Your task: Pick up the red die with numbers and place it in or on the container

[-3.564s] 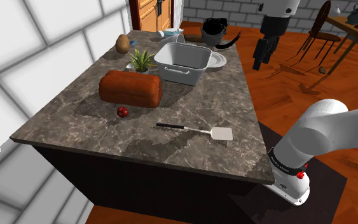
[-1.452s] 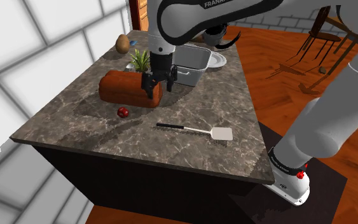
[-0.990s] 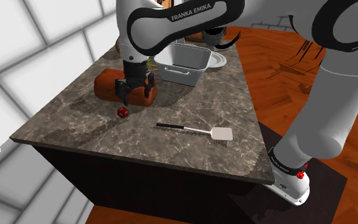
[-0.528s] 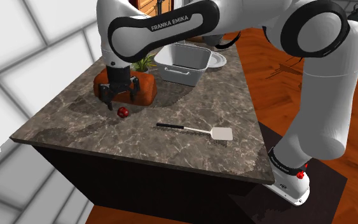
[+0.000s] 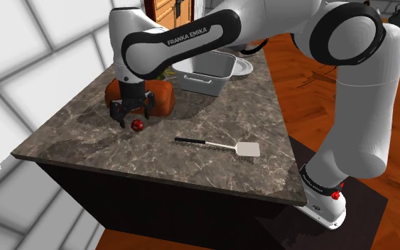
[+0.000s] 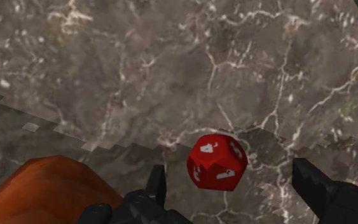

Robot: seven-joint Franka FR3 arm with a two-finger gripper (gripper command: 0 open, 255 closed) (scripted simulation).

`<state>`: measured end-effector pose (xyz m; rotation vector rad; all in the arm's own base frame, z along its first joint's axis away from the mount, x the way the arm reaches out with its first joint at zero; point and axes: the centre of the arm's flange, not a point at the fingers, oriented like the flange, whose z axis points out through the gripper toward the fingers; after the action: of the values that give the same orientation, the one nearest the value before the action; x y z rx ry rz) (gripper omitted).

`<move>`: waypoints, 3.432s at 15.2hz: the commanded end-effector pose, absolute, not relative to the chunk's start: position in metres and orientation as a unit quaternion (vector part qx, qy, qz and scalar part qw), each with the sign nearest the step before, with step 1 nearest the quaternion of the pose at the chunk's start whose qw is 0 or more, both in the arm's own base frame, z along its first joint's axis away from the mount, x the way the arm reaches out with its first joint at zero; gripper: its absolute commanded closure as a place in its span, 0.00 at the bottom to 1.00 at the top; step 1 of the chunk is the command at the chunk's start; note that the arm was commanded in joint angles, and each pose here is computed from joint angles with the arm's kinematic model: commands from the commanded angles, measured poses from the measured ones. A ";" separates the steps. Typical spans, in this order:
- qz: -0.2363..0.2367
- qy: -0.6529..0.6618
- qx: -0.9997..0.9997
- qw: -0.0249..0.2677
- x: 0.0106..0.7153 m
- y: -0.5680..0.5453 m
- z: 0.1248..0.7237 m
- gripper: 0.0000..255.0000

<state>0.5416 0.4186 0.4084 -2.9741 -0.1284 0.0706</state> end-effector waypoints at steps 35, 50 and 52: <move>0.031 -0.041 -0.996 0.078 0.541 0.418 0.508 1.00; 0.031 -0.041 -0.996 0.078 0.541 0.418 0.587 1.00; 0.031 -0.041 -0.996 0.078 0.541 0.418 0.595 1.00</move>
<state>0.5413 0.4180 0.5911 -2.9811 -0.1234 0.0924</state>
